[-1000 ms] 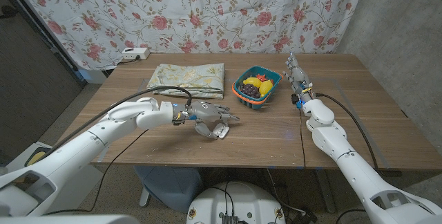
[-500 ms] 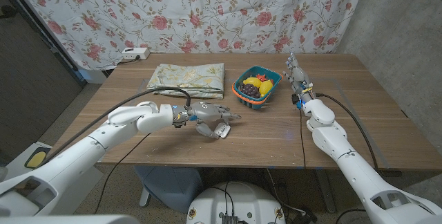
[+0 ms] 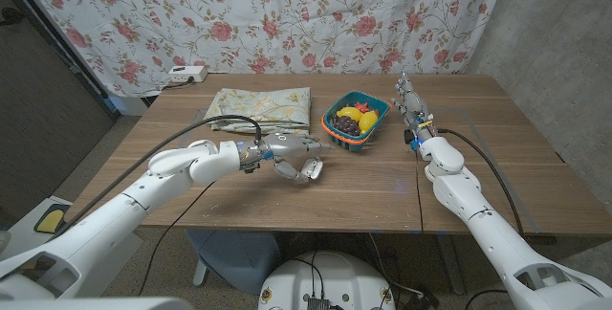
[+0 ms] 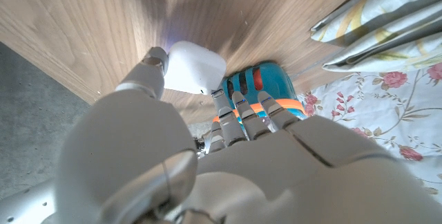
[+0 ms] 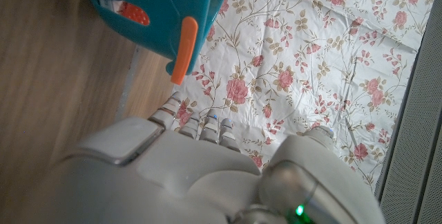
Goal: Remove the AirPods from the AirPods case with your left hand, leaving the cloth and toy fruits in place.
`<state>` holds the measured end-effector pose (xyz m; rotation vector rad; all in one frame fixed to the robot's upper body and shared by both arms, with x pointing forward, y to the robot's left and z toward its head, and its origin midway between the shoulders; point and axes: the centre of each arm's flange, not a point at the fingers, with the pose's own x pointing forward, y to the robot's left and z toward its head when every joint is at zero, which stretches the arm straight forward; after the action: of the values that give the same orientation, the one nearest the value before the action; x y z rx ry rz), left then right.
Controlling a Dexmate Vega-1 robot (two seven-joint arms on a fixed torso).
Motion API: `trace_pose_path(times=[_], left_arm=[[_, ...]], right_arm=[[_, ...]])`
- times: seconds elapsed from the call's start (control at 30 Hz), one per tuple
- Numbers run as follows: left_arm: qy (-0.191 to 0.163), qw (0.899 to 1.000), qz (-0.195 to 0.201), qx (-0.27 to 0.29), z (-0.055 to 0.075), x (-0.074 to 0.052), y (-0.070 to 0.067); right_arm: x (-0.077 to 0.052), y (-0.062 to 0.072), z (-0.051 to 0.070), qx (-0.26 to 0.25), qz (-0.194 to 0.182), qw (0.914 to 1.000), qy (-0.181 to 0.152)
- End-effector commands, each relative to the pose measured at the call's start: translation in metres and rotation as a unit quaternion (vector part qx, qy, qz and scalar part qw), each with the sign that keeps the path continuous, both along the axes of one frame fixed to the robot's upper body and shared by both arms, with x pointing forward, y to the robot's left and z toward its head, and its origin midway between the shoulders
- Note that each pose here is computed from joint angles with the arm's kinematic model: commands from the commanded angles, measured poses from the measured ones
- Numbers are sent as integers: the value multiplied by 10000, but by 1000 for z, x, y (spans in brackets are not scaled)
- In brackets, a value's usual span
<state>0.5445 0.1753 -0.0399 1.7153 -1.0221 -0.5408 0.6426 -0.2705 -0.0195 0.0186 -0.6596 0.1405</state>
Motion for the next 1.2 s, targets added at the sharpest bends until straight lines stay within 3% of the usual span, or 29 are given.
trace_pose_path(times=[0.03,0.23,0.3,0.4,0.47,0.83,1.2], left_arm=[[-69,9984,18,-554,14,-5,-6],[23,9944,88,-1049,20,-5,-6],[-120,9944,53,-1049,22,-7,-8],[27,9924,45,-1232,22,-6,-9],[-105,9929,44,-1184,22,-7,-10],[-165,9795,-14,-2009,29,-12,-14],[-269,9686,-110,-2469,36,-20,-14]], right_arm=[[1,1,2,4,48,10000,-49],[2,2,6,-2,82,9999,-101],[3,3,7,-5,97,9999,-111],[4,4,8,-2,116,9999,-124],[4,4,8,-7,132,9998,-139],[5,9,10,-37,205,9996,-189],[2,9,8,-34,211,9996,-200]])
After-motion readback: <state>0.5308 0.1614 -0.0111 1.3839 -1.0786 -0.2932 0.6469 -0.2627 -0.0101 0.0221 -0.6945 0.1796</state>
